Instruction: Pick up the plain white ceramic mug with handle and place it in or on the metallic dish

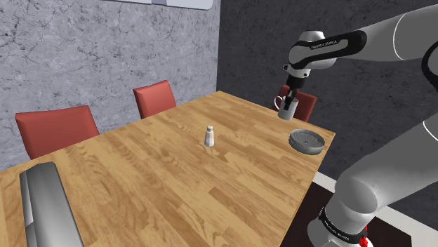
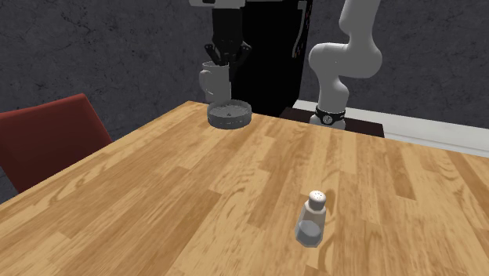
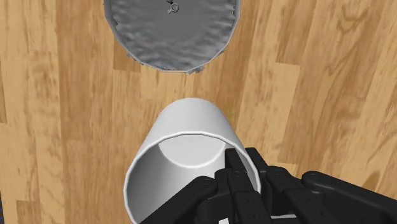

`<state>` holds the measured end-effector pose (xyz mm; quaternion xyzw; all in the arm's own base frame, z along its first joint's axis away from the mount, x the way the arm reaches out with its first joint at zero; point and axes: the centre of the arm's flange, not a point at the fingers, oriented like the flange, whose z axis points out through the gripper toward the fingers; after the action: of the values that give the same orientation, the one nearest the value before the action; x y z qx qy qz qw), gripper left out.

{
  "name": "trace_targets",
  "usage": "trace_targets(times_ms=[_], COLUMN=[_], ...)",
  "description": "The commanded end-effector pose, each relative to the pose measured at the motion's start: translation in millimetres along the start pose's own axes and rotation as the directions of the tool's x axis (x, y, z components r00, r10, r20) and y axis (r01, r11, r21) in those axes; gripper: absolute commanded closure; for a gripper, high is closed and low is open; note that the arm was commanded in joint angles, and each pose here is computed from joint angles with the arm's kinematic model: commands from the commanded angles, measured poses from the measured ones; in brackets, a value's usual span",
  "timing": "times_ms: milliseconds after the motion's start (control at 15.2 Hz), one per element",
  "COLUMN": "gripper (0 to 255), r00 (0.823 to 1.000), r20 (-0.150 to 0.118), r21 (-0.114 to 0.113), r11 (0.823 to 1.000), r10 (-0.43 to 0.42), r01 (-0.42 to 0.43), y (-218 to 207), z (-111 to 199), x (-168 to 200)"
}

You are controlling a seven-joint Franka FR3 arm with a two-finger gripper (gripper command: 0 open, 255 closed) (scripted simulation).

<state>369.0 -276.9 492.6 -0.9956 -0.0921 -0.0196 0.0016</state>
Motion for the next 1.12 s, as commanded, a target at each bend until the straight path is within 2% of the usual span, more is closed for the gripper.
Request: trace_targets(times_ms=[0, 462, 1056], gripper=[255, 255, 255], r00=[1.000, 1.000, 1.000], r20=[0.000, 0.000, 0.000], r21=[0.000, 0.000, 0.000], r11=[1.000, 1.000, 1.000], r10=[-0.001, -0.001, -0.001], r01=[0.001, 0.001, 0.001], y=[3, 22, 22], z=[-4, -12, 35], x=[-27, -114, -116])
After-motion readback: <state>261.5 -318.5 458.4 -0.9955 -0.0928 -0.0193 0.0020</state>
